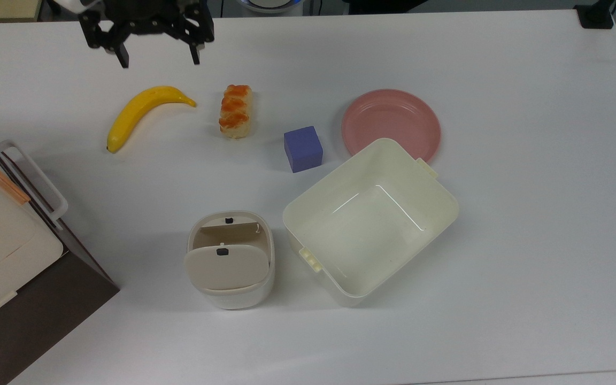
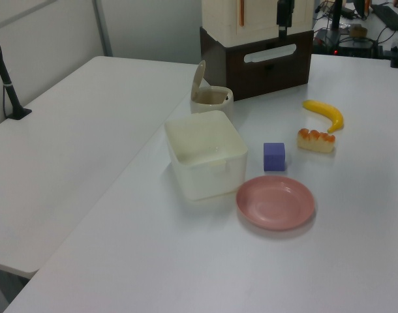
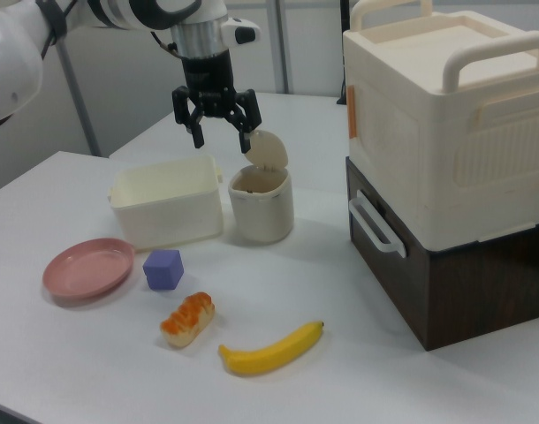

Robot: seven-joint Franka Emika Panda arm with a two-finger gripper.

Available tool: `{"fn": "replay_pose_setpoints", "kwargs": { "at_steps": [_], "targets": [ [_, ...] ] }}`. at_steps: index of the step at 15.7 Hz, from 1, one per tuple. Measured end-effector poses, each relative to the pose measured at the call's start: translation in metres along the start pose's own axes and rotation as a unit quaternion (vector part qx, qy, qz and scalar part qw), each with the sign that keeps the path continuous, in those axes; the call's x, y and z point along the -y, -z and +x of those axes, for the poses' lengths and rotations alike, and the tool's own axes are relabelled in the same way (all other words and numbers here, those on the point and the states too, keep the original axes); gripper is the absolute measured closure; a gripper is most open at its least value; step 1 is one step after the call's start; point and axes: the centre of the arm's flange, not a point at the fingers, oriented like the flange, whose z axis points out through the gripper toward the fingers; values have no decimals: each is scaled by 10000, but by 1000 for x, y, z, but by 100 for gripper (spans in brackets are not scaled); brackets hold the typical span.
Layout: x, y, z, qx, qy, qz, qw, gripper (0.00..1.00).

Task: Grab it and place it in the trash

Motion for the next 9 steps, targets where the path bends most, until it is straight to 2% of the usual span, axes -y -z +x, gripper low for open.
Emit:
{"fn": "replay_pose_setpoints", "kwargs": {
  "at_steps": [3,9],
  "targets": [
    [2,-1,-4,6,-456,128,9989,0],
    [15,-7,-19,-251,-597,116,9978,0]
  ]
}}
